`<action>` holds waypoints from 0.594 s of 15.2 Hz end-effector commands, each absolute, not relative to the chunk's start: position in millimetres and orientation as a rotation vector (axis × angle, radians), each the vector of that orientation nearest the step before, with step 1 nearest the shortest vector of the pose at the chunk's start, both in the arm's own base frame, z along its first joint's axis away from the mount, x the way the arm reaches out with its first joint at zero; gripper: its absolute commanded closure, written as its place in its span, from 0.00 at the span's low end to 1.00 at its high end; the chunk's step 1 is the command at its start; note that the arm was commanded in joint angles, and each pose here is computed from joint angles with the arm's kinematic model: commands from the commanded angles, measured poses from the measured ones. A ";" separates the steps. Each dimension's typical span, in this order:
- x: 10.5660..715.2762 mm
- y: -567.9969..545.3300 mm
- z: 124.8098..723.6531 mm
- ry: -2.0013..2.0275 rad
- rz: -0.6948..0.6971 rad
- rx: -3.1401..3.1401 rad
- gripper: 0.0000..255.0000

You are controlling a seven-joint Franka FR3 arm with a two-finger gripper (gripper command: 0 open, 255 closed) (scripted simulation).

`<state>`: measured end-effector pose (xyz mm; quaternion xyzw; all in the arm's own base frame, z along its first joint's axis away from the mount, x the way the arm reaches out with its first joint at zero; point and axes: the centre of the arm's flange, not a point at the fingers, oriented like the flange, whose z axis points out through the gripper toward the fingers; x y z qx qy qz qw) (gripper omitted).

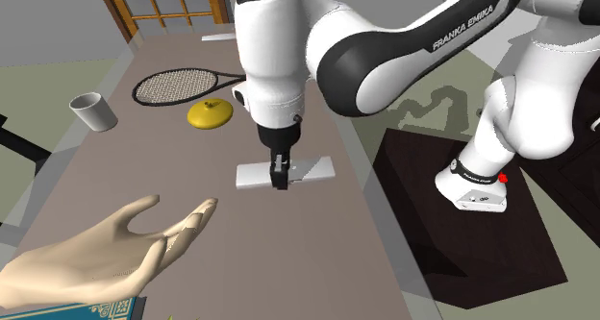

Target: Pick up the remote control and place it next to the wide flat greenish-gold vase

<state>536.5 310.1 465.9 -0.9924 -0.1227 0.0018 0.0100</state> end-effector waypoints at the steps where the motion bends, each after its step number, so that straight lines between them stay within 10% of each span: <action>1: 554.7 287.4 467.6 -0.385 0.006 -3.098 1.00; 9: 627.7 211.1 468.0 -0.385 0.006 -3.098 1.00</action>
